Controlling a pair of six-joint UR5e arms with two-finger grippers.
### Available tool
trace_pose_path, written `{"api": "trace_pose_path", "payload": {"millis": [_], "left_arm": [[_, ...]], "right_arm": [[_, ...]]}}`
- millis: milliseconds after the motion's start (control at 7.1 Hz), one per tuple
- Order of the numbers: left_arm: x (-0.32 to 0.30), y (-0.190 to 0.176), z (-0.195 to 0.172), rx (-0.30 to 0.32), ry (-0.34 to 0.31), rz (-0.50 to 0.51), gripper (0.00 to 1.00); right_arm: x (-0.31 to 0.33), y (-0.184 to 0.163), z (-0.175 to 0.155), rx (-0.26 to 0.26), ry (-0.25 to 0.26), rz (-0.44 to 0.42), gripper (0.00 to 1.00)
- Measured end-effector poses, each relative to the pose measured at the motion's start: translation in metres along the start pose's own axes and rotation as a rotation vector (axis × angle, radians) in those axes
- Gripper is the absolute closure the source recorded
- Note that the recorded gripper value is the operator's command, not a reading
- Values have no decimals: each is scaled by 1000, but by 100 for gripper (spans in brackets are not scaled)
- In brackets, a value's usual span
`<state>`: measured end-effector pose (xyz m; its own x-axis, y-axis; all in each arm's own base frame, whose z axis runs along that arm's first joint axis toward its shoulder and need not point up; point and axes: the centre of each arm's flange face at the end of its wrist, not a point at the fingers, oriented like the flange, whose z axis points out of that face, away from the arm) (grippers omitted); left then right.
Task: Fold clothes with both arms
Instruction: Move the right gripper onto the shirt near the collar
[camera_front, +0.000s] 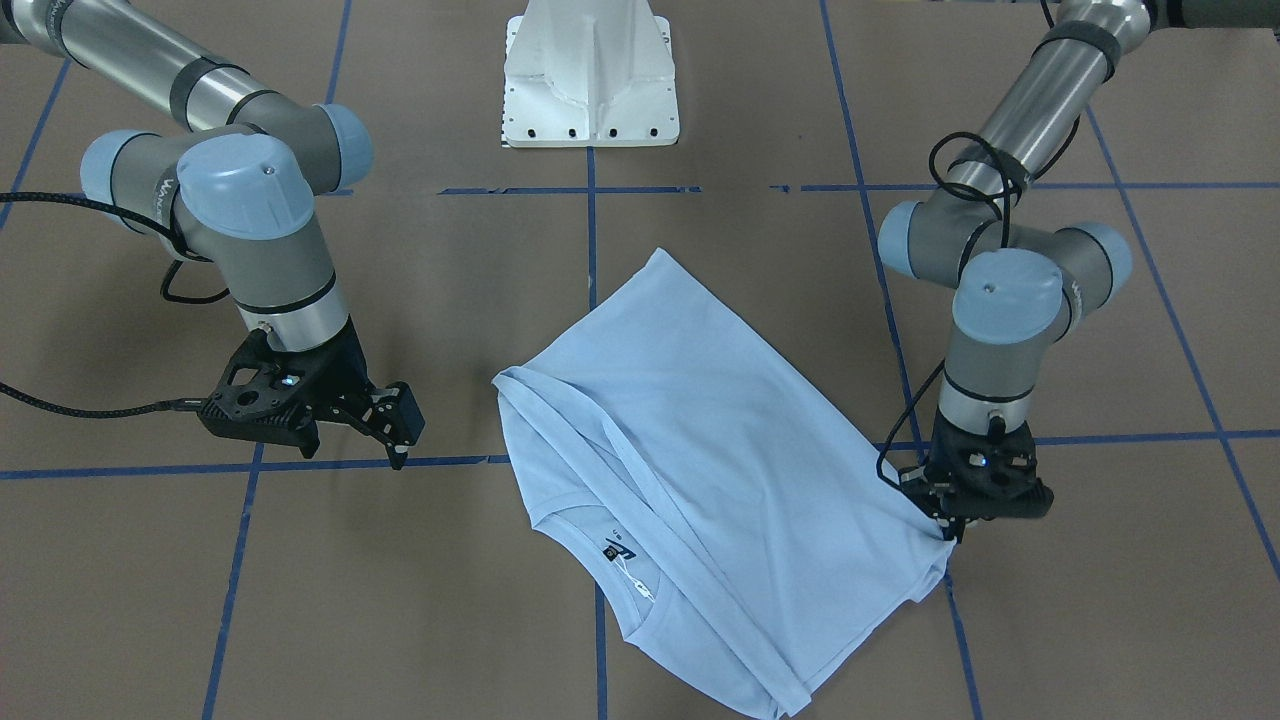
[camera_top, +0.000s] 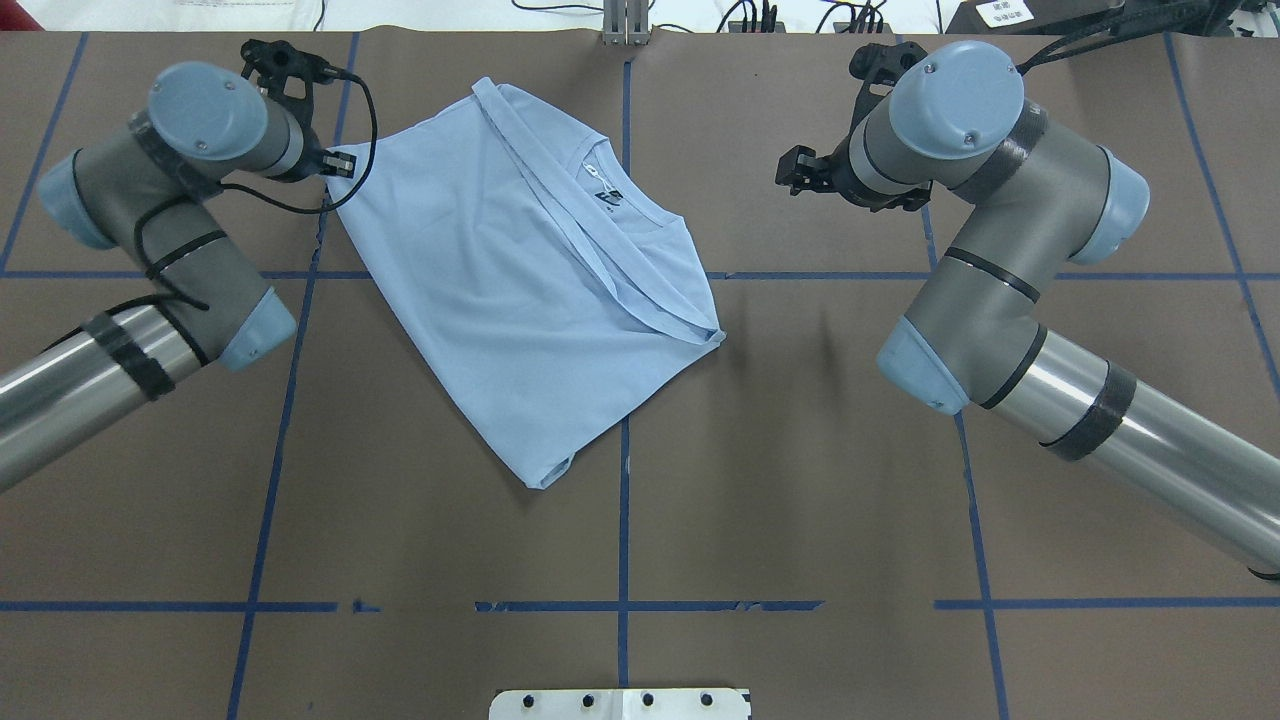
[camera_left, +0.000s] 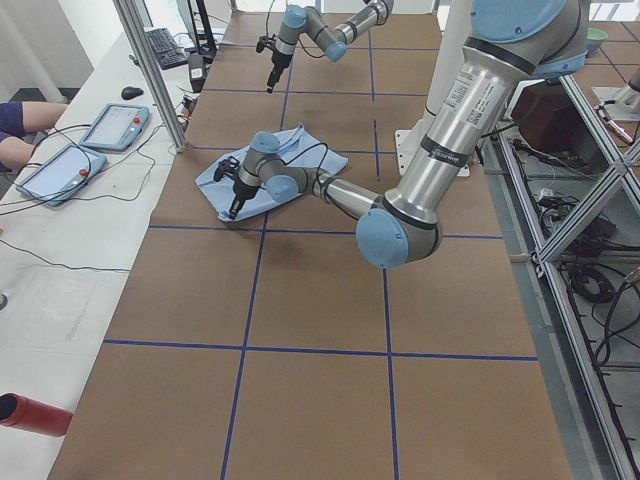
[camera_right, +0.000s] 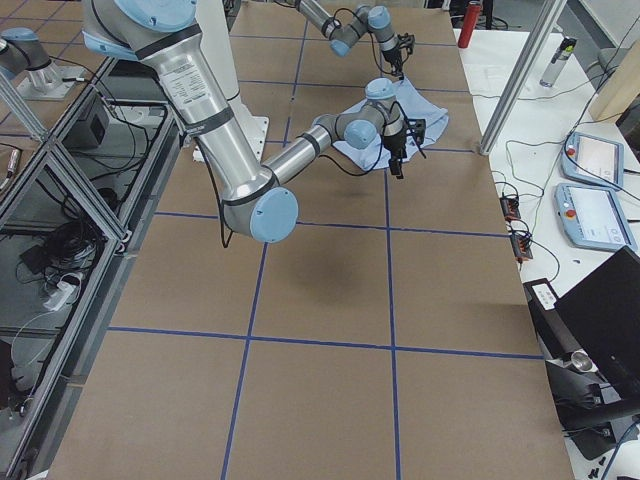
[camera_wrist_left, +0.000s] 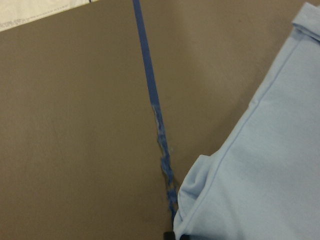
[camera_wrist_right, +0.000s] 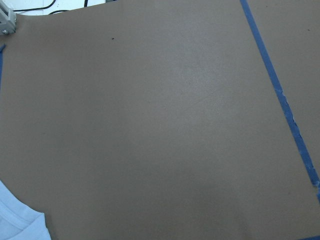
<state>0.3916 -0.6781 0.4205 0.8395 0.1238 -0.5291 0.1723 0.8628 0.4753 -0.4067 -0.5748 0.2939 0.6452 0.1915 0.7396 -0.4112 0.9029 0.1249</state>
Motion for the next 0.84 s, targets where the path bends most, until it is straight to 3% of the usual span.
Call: {"api": "trace_pose_path", "payload": {"millis": [141,422,704,845], "left_arm": [[-10,-21,14,25,-7,18,2],[-40,-40,14,66,-10,66,0],[-42,-35,-8,76,72,83,0],[-41,-31,-18,76,108,84,0]], "right_arm": [[-3,1,-4,1,-10,-2,0],[-22,14,-7,12,-31,-18,1],[-63,27,0,43,-38,37,22],[-89,30,9,54,-31,99,25]]}}
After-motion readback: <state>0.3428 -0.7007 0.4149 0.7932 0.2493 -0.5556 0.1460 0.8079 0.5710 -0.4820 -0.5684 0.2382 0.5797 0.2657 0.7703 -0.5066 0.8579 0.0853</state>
